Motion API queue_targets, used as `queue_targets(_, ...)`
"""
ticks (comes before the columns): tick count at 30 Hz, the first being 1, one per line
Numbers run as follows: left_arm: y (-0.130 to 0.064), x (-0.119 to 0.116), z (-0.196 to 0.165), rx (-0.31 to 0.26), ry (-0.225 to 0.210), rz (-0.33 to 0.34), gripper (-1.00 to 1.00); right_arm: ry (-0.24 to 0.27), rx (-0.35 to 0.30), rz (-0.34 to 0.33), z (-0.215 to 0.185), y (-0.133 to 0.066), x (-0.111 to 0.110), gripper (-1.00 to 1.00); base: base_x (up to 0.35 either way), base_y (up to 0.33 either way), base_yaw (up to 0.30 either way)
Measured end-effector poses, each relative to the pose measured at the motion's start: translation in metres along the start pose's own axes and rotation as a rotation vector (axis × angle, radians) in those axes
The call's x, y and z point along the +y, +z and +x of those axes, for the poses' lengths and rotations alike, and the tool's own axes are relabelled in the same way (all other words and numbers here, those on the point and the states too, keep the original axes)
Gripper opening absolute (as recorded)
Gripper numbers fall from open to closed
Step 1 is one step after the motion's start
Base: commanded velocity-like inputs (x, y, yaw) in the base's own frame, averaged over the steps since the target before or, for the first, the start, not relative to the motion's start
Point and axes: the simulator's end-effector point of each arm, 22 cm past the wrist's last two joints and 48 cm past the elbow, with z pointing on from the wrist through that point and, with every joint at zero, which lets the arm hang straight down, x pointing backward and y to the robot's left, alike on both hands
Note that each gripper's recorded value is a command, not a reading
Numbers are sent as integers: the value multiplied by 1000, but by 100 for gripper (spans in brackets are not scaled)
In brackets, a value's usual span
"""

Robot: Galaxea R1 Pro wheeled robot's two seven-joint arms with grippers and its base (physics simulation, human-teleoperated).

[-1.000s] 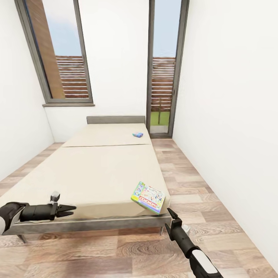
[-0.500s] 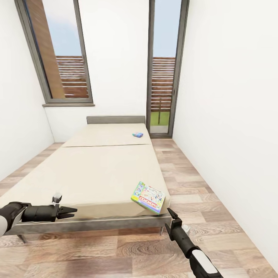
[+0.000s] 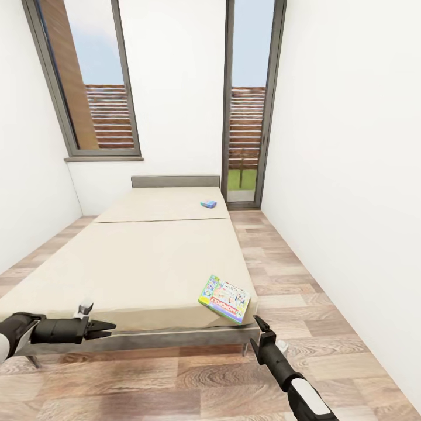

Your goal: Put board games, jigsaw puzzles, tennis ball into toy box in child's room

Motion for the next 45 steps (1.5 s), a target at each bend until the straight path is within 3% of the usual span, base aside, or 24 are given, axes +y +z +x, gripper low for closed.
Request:
queue_targets(18, 4, 3, 10, 8, -15, 4, 100, -21, -13, 10, -16, -5, -2, 100, 100, 0, 0)
queue_targets(45, 3, 2, 7, -8, -15, 10, 100, -23, -11, 21, -15, -5, -5, 100, 7, 0, 0)
